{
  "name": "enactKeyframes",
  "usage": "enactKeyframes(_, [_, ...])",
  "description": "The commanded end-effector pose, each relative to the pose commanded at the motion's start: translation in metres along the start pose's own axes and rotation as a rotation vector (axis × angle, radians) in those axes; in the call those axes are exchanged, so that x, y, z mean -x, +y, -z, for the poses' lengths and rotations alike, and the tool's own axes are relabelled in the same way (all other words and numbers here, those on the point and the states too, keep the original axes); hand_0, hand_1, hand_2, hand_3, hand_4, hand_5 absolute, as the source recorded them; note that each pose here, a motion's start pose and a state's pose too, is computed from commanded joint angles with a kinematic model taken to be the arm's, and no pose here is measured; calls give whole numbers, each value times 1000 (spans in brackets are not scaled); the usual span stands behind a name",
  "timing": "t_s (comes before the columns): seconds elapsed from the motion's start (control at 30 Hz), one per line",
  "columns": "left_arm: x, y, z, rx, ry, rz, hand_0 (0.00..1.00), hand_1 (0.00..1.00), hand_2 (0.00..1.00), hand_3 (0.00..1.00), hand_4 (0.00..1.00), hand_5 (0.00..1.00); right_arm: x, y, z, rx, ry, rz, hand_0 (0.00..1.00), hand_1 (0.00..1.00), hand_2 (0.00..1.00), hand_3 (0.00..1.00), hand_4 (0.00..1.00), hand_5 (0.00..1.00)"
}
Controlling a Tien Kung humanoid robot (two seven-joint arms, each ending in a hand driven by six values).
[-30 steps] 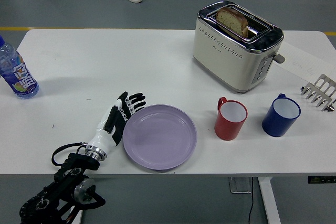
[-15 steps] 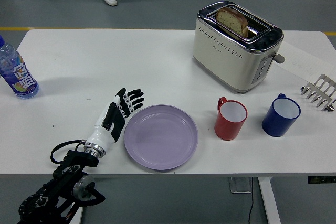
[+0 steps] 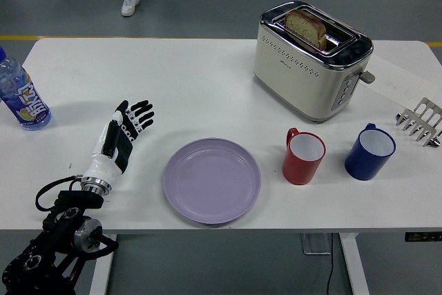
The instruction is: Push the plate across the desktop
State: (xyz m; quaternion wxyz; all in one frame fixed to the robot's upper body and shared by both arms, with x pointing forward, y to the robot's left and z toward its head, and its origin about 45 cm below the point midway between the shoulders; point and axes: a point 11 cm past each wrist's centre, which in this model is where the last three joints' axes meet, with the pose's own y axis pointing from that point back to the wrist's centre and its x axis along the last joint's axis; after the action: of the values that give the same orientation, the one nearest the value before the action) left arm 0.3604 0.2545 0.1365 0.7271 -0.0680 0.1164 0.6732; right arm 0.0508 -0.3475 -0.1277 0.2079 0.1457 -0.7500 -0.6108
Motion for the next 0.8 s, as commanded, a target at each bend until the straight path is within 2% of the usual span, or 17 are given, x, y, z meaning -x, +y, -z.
enactKeyframes(0.13, [-19, 5, -8, 12, 4, -45, 801, 774, 768, 700, 547, 998, -3, 0, -2, 5, -3, -6, 570, 476, 619, 630, 412, 587])
enactKeyframes(0.23, [-25, 8, -11, 18, 9, -60, 801, 774, 768, 700, 547, 998, -4, -1, -2, 7, -4, -8, 570, 476, 619, 630, 412, 587])
enactKeyframes(0.63, [-96, 32, -42, 62, -62, -195, 801, 771, 767, 701, 557, 998, -2, -1, -2, 6, -14, -1, 569, 475, 620, 631, 412, 588])
enactKeyframes(0.8, [-114, 39, -53, 88, -66, -241, 802, 771, 767, 701, 563, 998, -1, 0, -2, 6, -14, 2, 569, 475, 620, 630, 412, 588])
